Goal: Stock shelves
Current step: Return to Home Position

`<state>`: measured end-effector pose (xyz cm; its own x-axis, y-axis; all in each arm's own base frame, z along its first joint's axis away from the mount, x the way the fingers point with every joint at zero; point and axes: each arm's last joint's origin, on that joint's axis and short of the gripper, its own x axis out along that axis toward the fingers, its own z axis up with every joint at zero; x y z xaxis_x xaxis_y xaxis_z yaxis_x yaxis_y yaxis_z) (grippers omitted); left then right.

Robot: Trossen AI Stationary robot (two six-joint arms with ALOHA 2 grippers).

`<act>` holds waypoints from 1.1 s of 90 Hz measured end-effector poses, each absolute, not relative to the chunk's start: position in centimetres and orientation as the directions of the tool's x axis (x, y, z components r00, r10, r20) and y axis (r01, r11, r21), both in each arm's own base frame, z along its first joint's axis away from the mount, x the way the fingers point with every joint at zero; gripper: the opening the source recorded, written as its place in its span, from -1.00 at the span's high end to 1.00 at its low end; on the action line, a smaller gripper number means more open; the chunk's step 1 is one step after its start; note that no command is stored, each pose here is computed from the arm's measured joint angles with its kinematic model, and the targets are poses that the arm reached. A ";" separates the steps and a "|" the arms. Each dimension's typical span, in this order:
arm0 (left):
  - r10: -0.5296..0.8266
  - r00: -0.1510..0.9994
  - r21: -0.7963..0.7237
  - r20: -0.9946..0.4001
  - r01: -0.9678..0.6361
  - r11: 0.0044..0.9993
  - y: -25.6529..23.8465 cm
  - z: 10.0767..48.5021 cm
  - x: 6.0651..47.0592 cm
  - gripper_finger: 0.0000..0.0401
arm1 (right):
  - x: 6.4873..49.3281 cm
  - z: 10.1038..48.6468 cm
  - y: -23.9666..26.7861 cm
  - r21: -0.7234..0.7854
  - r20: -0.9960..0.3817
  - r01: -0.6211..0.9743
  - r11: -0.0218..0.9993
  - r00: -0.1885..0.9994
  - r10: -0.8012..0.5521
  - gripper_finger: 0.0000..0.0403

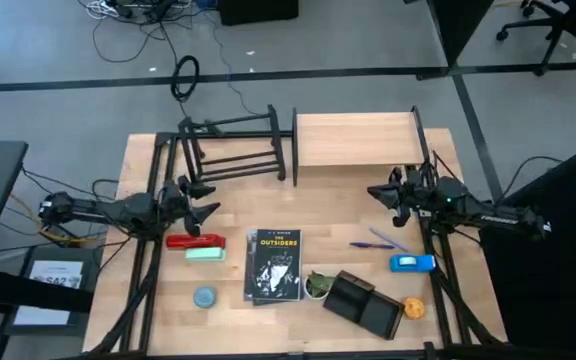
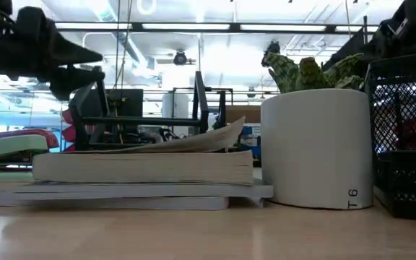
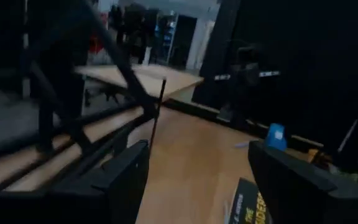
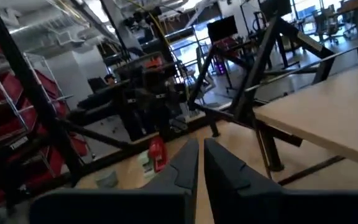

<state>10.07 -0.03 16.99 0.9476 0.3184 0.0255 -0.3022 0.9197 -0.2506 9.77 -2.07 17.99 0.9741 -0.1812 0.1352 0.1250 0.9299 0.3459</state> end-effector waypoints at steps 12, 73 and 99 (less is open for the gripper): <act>0.343 0.939 -0.141 -0.020 -0.342 0.929 0.0 16.5 10.1 -0.26 | 9.8 18.0 -2.1 0.346 0.135 0.124 0.930 0.974 -0.180 1.00; 0.357 0.934 -0.087 0.009 -0.355 0.931 0.2 16.8 10.0 -0.26 | 9.9 18.0 -1.5 0.348 0.138 0.078 0.934 0.981 -0.133 1.00; 0.448 0.889 -0.132 0.096 -0.435 0.891 1.2 17.6 9.4 -0.26 | 9.5 18.6 -0.8 0.342 0.212 -0.012 0.939 0.975 -0.065 0.98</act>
